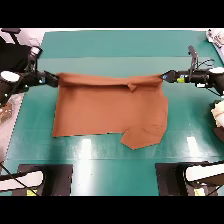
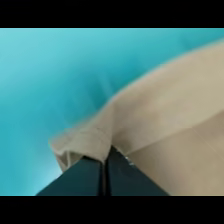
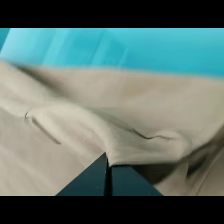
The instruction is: Fold the shirts.
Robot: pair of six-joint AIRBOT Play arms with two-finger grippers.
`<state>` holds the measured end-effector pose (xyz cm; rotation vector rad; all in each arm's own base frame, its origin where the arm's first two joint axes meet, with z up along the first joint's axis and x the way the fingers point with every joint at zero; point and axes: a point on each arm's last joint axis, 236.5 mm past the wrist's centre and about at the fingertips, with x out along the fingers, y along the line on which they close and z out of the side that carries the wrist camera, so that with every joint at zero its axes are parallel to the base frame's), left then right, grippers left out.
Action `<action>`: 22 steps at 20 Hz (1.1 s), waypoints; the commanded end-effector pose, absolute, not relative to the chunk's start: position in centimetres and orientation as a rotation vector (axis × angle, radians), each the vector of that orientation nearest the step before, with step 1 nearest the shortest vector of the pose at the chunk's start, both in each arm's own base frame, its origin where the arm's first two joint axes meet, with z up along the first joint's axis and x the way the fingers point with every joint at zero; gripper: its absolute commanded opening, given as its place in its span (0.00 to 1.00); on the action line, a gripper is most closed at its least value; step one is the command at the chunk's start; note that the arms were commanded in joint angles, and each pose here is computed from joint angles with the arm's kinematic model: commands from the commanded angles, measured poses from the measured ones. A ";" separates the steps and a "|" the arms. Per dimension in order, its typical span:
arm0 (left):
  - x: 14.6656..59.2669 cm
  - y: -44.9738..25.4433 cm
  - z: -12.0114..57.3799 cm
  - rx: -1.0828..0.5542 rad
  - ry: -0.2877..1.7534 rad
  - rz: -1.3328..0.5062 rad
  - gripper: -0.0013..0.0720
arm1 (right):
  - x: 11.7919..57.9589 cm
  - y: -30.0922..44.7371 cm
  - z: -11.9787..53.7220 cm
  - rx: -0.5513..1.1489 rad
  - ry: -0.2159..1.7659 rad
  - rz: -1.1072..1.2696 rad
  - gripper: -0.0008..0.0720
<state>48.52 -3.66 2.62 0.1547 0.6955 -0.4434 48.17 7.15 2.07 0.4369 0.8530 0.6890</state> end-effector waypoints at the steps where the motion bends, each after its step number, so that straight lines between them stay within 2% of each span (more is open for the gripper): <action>1: 44.7 -2.5 -4.1 0.202 0.923 -0.459 0.04 | 45.3 7.5 -1.5 0.429 1.017 0.721 0.04; 7: 42.4 -2.7 -6.0 0.199 1.014 -0.493 0.04 | 42.3 8.2 -4.7 0.494 1.105 0.721 0.04; 18: 41.9 -2.9 -6.2 0.198 1.032 -0.504 0.04 | 42.1 8.2 -4.9 0.500 1.111 0.720 0.04; 20: 41.6 -3.1 -6.1 0.150 1.056 -0.493 0.05 | 41.7 8.7 -4.6 0.515 1.118 0.745 0.05; 21: 41.1 -3.2 -5.9 0.107 1.080 -0.485 0.05 | 41.4 8.8 -4.2 0.513 1.121 0.758 0.19; 22: 40.7 -3.0 -5.3 0.066 1.087 -0.470 0.06 | 41.4 8.5 -3.6 0.506 1.108 0.755 0.43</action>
